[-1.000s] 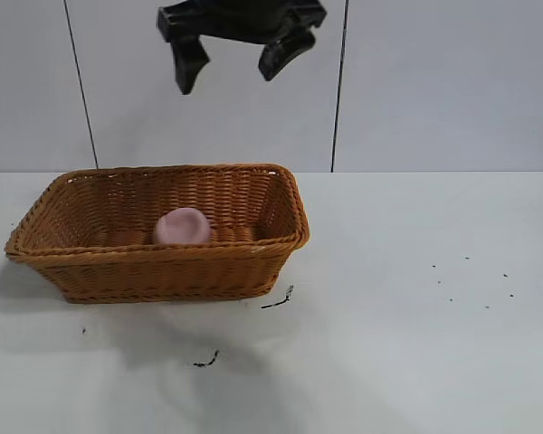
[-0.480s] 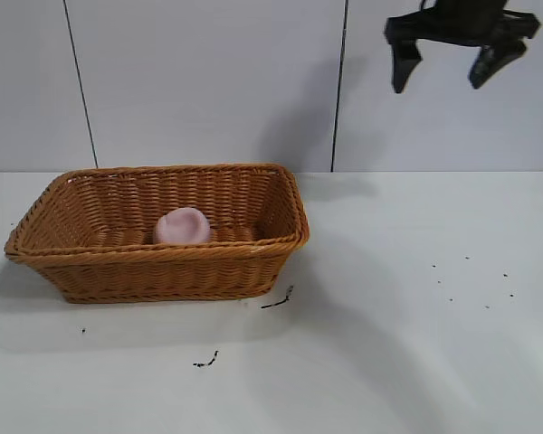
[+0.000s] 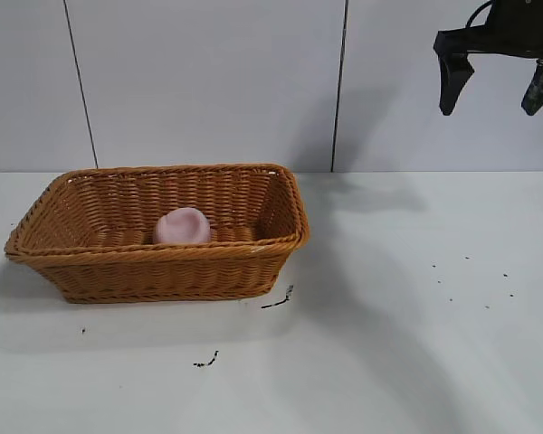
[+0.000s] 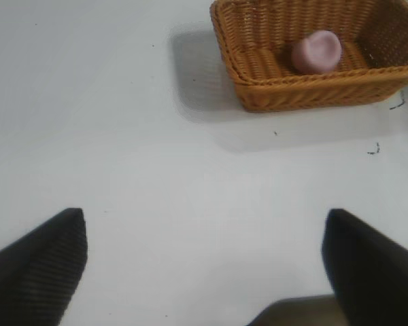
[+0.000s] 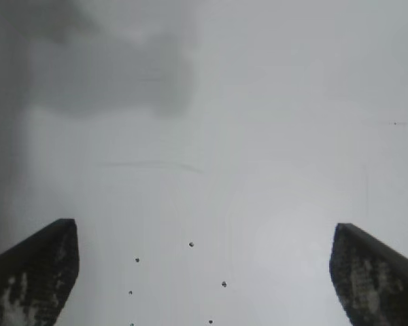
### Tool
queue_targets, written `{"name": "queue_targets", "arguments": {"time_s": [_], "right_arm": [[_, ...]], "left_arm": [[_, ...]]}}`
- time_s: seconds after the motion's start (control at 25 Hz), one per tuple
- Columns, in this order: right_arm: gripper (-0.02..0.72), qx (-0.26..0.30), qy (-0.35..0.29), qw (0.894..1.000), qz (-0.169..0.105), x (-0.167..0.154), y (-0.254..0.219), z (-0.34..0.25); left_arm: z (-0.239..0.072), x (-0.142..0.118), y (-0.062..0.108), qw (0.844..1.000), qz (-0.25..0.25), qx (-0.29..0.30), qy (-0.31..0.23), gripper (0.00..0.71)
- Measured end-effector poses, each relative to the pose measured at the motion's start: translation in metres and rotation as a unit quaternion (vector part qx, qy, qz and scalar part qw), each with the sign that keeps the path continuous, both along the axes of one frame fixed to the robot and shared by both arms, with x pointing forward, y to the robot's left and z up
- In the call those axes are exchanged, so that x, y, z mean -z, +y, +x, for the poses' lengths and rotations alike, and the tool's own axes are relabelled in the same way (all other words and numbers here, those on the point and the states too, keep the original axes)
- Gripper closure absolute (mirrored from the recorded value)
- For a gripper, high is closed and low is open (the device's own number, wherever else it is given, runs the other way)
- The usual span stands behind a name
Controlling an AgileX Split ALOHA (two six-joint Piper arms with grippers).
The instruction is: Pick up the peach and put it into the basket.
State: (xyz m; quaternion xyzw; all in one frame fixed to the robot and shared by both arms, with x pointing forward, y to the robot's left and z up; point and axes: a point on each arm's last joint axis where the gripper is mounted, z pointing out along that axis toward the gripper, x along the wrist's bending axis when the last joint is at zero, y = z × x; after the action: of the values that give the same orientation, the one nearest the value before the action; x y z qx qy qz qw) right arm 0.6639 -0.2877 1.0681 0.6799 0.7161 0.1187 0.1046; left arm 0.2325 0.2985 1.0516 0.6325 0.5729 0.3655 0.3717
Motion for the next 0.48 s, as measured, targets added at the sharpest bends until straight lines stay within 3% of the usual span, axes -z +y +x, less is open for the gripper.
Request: {"name": "queue_targets", "arguments": {"time_s": [0.24, 0.48], "right_arm": [[0.014, -0.007, 0.032, 0.999, -0.002, -0.015, -0.002, -0.089], [0.014, -0.023, 0.025, 0.999, -0.007, -0.021, -0.004, -0.203]], "left_arm": [[0.0, 0.0, 0.0, 1.0, 0.0, 0.0, 0.0, 0.018], [0.0, 0.0, 0.0, 1.0, 0.0, 0.0, 0.0, 0.018]]}}
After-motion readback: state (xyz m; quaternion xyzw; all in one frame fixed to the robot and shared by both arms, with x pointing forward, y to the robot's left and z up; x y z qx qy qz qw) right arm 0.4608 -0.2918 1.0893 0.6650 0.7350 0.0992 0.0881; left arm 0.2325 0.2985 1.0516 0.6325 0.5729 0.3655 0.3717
